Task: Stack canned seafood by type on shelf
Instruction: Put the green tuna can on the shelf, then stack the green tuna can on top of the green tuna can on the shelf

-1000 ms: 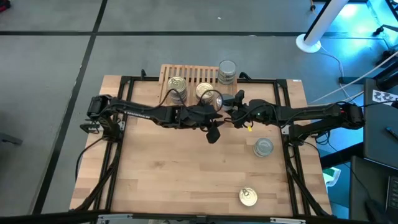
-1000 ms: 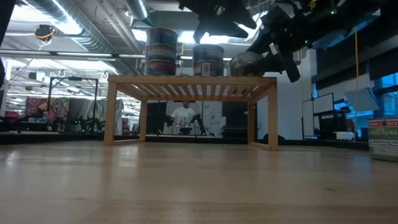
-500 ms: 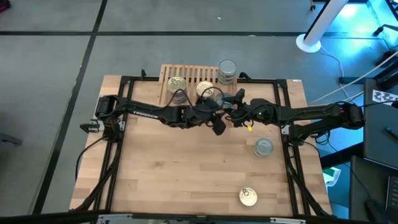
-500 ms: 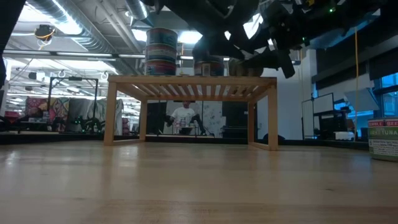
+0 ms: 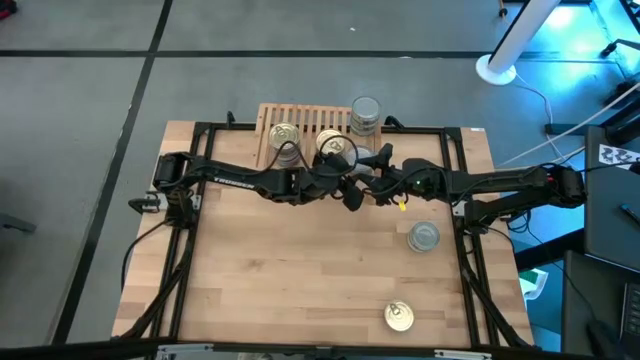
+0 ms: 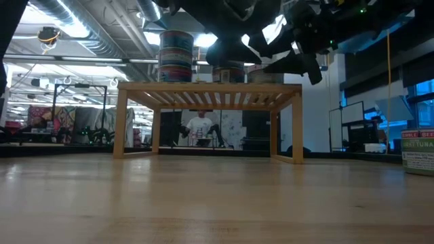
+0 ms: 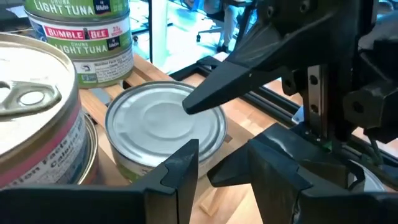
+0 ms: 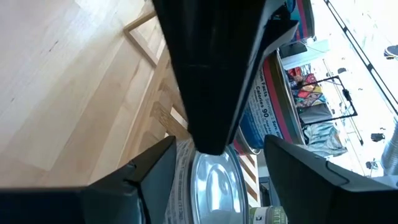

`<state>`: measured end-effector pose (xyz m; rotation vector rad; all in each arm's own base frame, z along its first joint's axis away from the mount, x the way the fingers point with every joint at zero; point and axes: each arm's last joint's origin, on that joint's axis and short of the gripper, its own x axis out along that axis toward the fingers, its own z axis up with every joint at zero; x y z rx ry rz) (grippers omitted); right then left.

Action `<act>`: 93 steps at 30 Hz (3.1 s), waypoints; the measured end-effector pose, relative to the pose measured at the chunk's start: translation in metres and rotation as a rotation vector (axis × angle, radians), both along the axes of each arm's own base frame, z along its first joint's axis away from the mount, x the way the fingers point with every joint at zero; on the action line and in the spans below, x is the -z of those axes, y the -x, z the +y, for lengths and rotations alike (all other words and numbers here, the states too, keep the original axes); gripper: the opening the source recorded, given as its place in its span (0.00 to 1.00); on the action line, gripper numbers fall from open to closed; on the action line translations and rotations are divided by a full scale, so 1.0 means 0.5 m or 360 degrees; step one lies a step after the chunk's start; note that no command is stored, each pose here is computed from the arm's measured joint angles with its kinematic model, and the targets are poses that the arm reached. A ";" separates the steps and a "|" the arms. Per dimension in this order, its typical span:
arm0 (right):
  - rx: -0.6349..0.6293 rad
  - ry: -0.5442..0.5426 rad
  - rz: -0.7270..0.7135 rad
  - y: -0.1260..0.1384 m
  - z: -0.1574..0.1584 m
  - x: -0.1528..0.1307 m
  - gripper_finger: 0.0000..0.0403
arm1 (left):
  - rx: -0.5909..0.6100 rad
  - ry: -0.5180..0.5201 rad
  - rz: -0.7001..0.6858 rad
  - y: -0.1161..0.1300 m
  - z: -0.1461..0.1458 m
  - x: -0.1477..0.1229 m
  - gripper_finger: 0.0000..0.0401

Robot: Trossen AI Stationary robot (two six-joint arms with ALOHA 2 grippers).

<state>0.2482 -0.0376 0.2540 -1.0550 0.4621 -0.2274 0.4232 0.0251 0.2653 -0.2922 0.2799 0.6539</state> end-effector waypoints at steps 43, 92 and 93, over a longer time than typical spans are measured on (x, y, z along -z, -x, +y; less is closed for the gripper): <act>-0.0244 -0.1111 0.0203 0.209 0.316 0.011 0.60 | 0.0636 -0.0240 0.0077 0.008 -0.208 -0.008 0.33; 0.0738 -0.1274 0.0914 0.246 0.308 0.126 0.60 | 0.0629 -0.0237 0.0075 0.007 -0.205 -0.008 0.33; 0.0731 -0.1255 0.0892 0.246 0.308 0.125 0.60 | 0.0628 -0.0237 0.0075 0.007 -0.205 -0.008 0.33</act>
